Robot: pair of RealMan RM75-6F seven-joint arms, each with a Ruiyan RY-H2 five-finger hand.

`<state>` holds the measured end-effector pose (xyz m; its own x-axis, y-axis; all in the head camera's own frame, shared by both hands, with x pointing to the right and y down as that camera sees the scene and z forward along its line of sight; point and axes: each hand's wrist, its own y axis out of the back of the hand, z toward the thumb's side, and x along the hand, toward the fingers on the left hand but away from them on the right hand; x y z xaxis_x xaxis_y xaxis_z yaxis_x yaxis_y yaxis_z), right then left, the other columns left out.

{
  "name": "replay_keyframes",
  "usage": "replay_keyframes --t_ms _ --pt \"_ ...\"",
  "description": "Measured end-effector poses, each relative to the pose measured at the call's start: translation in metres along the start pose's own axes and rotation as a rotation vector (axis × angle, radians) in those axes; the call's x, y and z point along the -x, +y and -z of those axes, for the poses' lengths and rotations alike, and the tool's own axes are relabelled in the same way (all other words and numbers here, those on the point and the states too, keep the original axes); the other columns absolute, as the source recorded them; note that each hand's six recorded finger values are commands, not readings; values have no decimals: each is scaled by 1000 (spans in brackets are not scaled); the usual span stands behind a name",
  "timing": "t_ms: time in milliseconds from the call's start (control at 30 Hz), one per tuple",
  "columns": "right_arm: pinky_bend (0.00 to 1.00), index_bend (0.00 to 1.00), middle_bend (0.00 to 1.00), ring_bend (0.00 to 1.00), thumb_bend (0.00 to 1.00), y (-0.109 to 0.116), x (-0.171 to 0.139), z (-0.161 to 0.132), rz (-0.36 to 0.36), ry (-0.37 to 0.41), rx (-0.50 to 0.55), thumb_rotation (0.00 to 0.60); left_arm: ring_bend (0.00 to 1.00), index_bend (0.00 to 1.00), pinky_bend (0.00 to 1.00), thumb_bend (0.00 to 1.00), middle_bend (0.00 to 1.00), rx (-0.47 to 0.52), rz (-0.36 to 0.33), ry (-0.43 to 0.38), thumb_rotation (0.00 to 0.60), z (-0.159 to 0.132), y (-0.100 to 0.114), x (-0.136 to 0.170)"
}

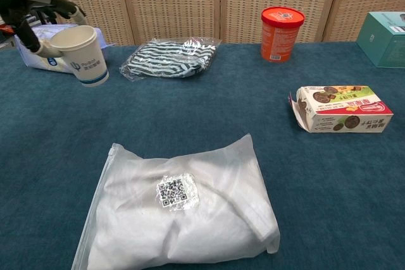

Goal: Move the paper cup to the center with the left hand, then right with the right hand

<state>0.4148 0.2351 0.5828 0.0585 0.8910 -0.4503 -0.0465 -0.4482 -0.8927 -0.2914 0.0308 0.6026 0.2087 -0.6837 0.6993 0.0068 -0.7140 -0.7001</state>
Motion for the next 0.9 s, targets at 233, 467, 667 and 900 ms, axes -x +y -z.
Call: replay_keyframes --t_ms 233,467,667,900 --pt "0 0 0 0 131 -3 3 8 -23 -20 20 600 0 308 0 397 0 -38 -13 -66 600 -55 3 -20" --pt "0 0 0 0 131 -14 13 20 -80 -62 29 600 0 309 0 397 0 -96 -11 -85 600 -94 1 -62" --pt "0 0 0 0 131 -19 17 25 -104 -83 35 600 0 309 0 396 0 -128 11 -101 600 -122 -9 -93" --pt "0 0 0 0 131 -17 18 32 -94 -106 49 600 0 309 0 392 0 -159 49 -143 600 -148 -26 -111"
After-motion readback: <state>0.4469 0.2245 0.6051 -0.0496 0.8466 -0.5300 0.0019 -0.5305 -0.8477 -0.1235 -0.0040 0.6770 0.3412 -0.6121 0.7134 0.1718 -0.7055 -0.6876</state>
